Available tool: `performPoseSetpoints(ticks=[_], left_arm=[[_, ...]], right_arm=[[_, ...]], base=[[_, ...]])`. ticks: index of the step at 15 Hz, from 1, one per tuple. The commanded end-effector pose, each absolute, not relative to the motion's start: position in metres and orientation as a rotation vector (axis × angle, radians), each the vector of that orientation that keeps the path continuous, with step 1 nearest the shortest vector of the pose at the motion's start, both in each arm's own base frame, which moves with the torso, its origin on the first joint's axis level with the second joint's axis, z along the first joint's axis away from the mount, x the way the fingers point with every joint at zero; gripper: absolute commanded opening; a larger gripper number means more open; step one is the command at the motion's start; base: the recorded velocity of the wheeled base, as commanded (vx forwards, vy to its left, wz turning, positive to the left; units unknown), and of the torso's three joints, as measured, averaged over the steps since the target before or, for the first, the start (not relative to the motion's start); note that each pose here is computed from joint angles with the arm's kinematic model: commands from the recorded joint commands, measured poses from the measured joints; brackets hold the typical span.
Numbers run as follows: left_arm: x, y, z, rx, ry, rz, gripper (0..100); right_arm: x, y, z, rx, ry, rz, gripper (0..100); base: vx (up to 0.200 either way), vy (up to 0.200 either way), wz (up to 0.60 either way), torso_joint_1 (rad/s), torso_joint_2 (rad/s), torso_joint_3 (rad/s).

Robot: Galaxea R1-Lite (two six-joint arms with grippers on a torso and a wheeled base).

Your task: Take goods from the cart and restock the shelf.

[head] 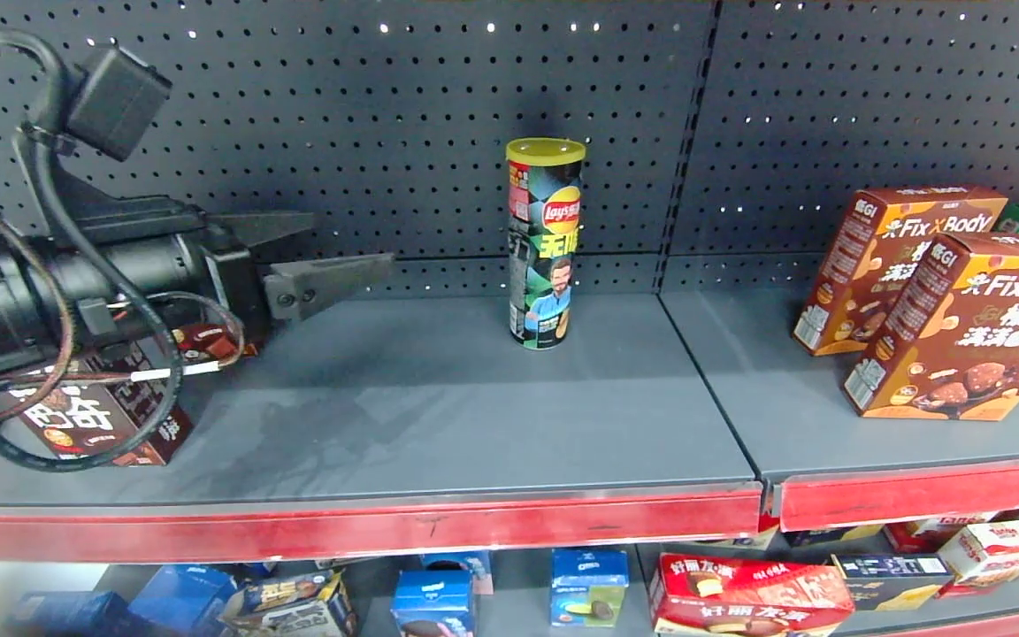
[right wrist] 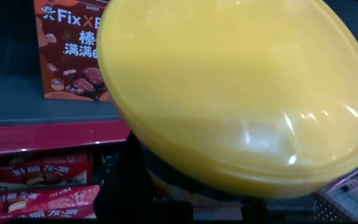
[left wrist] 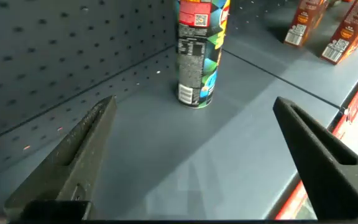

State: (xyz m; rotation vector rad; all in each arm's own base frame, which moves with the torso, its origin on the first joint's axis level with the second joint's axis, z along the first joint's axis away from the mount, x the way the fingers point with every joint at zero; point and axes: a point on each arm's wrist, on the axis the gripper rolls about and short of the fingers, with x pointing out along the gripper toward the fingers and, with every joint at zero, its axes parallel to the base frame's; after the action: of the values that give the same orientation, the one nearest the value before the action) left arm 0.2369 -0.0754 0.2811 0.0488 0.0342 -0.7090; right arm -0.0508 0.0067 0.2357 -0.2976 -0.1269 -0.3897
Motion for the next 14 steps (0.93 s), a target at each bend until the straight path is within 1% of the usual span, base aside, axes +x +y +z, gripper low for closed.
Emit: performPoseSetpoints(ticks=[1, 4, 6, 11, 14], left_arm=[[0.262, -0.092, 0.268, 0.047, 0.085, -0.743, 100], [0.279, -0.111, 0.266, 0.047, 0.087, -0.789, 100], [0.289, -0.122, 0.269, 0.048, 0.074, -0.807, 100], [0.312, -0.133, 0.261, 0.047, 0.085, -0.813, 100], [0.318, -0.136, 0.256, 0.047, 0.098, -0.815, 100]], right_arm=[[-0.05, 0.007, 0.236, -0.299, -0.12, -0.389, 0], [-0.049, 0.006, 0.235, -0.297, -0.112, -0.399, 0], [-0.049, 0.006, 0.234, -0.299, -0.108, -0.402, 0], [-0.05, 0.006, 0.235, -0.325, -0.106, -0.405, 0], [-0.051, 0.006, 0.234, -0.325, -0.109, -0.417, 0]], base=[[0.0, 0.0, 0.0, 0.0, 0.0, 0.0], [0.0, 0.0, 0.0, 0.0, 0.0, 0.0], [0.0, 0.0, 0.0, 0.0, 0.0, 0.0], [0.0, 0.0, 0.0, 0.0, 0.0, 0.0], [0.0, 0.0, 0.0, 0.0, 0.0, 0.0]])
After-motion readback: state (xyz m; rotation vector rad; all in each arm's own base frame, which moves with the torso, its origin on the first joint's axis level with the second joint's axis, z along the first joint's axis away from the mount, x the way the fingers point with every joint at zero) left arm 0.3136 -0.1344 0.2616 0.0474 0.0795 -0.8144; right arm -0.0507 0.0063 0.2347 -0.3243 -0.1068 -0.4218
